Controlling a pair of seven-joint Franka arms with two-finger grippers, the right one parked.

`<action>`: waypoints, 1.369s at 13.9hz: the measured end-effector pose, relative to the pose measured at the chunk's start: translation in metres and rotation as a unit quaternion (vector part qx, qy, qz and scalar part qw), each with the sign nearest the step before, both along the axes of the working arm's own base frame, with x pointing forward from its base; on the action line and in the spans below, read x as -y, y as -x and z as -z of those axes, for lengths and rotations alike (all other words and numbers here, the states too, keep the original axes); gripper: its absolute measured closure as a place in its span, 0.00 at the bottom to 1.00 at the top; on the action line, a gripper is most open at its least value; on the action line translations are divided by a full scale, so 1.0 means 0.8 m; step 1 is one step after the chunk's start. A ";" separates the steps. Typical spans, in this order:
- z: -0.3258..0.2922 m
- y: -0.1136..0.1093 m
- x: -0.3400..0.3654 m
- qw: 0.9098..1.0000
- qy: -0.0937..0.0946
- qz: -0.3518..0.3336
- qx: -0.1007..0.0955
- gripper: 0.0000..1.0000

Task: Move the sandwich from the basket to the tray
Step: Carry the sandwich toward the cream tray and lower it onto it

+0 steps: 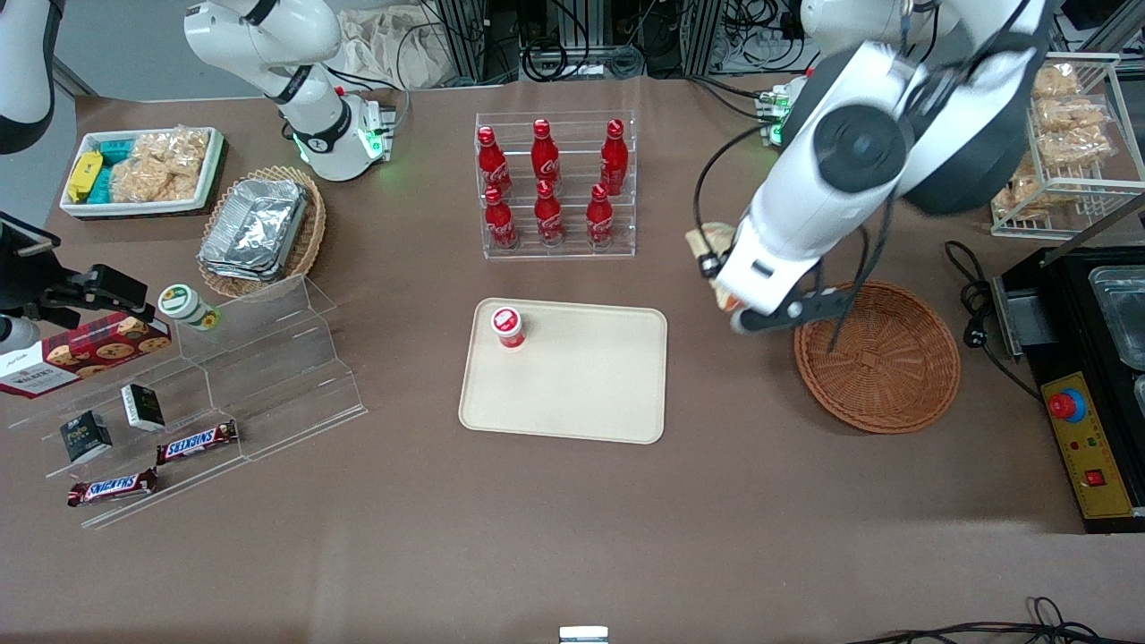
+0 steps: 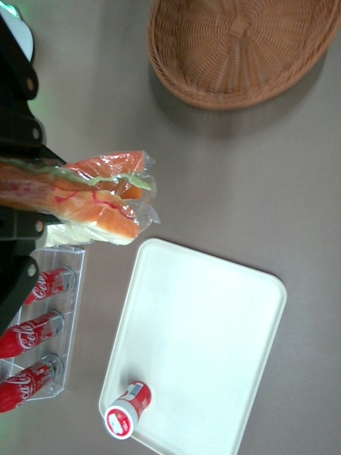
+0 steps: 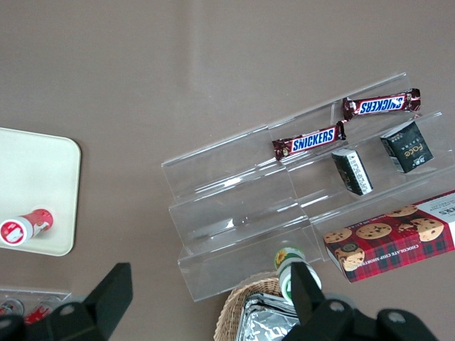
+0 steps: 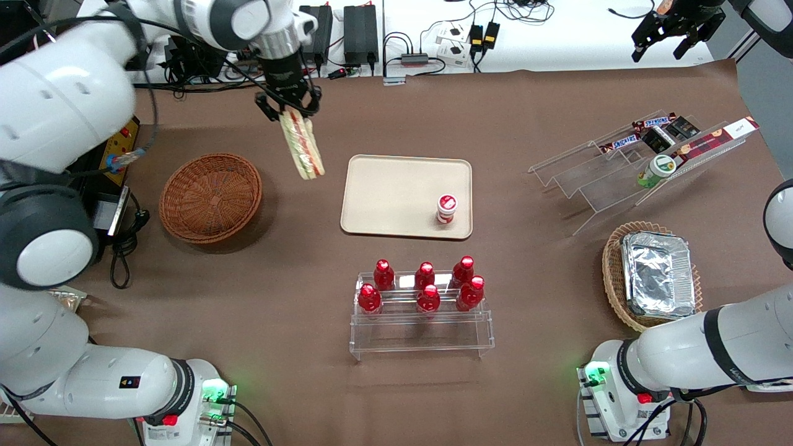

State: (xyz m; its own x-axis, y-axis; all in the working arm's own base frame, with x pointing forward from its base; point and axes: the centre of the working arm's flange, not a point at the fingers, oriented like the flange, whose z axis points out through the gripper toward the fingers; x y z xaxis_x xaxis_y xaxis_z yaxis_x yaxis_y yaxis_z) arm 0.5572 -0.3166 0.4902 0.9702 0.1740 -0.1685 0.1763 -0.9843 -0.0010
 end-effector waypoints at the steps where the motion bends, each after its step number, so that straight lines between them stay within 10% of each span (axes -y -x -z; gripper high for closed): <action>1: 0.036 -0.011 0.013 1.000 0.000 0.003 -0.002 0.75; 15: 0.325 -0.022 0.131 0.995 -0.026 0.091 0.013 0.73; 19: 0.325 -0.027 0.136 0.996 -0.023 0.081 0.019 0.37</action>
State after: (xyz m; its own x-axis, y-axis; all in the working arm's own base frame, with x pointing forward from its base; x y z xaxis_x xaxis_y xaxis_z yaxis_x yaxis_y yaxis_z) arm 0.5792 -0.4250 0.2303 0.9916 0.0220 -0.1273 0.0166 -0.9989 -0.0434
